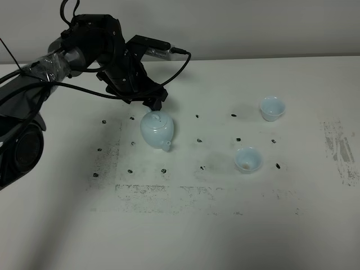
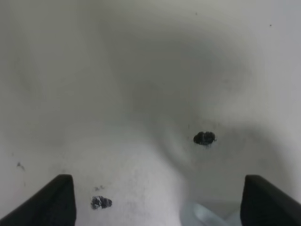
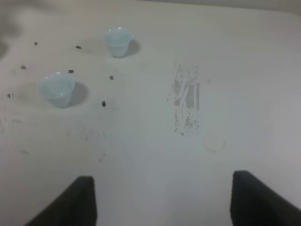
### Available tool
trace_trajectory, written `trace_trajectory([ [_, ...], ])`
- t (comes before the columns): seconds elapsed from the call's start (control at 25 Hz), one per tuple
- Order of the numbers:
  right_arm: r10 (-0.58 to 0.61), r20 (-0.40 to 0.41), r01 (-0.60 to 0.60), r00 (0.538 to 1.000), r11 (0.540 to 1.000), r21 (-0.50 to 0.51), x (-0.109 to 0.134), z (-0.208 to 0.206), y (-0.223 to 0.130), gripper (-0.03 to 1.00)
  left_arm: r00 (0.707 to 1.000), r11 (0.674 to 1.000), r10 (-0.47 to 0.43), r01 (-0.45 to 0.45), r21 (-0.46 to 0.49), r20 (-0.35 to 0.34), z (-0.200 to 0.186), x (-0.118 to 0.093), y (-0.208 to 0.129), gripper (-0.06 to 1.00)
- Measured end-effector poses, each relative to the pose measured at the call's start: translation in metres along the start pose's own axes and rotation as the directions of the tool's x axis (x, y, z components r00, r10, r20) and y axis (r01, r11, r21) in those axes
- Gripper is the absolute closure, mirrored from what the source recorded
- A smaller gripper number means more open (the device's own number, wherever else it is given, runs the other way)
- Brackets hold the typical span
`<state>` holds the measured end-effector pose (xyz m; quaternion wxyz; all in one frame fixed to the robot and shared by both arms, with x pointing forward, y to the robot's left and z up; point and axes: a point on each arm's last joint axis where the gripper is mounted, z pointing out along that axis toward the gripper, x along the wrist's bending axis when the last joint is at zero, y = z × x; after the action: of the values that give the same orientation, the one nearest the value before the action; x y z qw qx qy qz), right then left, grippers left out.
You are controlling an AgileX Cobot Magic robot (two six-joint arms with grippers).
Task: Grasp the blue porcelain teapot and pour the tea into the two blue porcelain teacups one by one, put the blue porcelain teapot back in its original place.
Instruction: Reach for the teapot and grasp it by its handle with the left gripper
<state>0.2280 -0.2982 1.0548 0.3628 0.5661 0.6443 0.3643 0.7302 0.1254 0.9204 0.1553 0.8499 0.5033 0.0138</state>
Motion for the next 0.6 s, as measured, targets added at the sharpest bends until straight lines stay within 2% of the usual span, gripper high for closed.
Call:
trace_trajectory([
  [0.36,0.000,0.000,0.000,1.000,1.000,0.000,0.000,0.000,0.000,0.39,1.000,0.998,-0.002,0.002,0.060,0.006,-0.001,0.000,-0.006,0.88],
  [0.6,0.000,0.000,0.000,1.000,1.000,0.000,0.000,0.000,0.000,0.39,1.000,0.998,-0.002,0.002,0.061,0.008,-0.010,-0.002,-0.005,0.88],
])
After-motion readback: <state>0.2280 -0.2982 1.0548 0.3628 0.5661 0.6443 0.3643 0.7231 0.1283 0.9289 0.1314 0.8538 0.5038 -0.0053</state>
